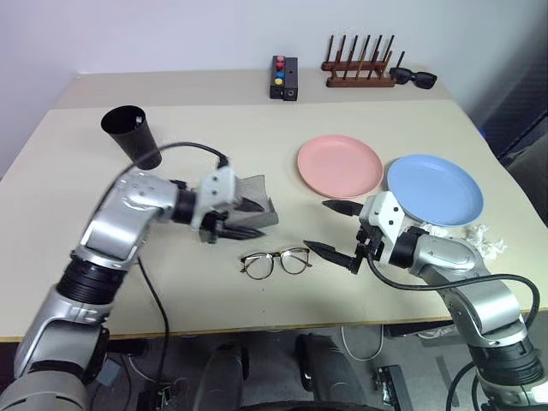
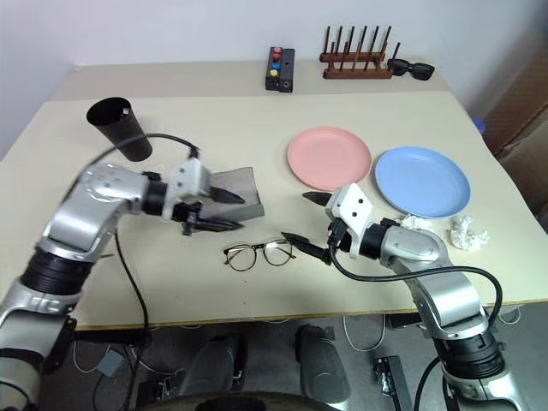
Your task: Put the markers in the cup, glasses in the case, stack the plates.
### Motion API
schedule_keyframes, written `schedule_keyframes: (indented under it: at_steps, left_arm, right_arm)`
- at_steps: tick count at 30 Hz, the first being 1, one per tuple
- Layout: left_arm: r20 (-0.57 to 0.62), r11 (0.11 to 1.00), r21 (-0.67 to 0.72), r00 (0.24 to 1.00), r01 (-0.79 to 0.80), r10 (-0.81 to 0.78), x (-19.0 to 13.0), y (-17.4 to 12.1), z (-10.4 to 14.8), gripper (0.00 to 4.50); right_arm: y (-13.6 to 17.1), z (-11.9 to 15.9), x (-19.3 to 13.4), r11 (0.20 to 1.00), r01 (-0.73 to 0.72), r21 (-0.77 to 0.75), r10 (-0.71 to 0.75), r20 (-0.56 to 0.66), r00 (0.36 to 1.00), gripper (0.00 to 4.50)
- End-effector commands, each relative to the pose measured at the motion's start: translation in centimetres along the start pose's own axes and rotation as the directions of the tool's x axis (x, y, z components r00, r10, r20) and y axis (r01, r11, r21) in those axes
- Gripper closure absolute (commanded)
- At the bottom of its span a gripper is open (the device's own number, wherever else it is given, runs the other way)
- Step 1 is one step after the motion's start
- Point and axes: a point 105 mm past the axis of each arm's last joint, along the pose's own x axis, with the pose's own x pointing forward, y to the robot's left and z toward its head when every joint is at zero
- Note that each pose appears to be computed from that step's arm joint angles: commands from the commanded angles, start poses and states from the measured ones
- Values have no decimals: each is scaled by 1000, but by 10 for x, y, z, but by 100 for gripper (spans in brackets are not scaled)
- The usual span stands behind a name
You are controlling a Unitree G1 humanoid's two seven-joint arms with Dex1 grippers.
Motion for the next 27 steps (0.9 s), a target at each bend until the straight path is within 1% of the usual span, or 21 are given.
schedule_keyframes:
  at_steps: [1, 5, 10, 20, 24, 27]
  left_arm:
    - [-36, 999, 18, 998, 43, -42, 7, -10, 0, 209]
    - [-73, 995, 26, 993, 97, -95, 15, -19, -3, 209]
    - [-140, 995, 23, 986, 92, -88, 24, -19, -14, 209]
    - [-157, 997, -25, 985, 74, -77, 32, -16, -19, 209]
    - [-153, 997, -40, 985, 69, -74, 34, -16, -20, 209]
    - [-150, 997, -42, 986, 67, -73, 36, -16, -20, 209]
  right_arm:
    - [3, 10, -4, 999, 3, -39, -2, 26, 1000, 0]
    - [5, 8, -5, 999, 20, -36, -19, 29, 999, 0]
    - [7, 6, -7, 999, 30, -29, -29, 30, 999, 0]
    - [9, 6, -8, 999, 36, -22, -36, 29, 999, 0]
    - [12, 5, -10, 999, 7, -34, -6, 3, 1000, 0]
    - [21, 0, -17, 997, -70, -36, 68, -54, 996, 0]
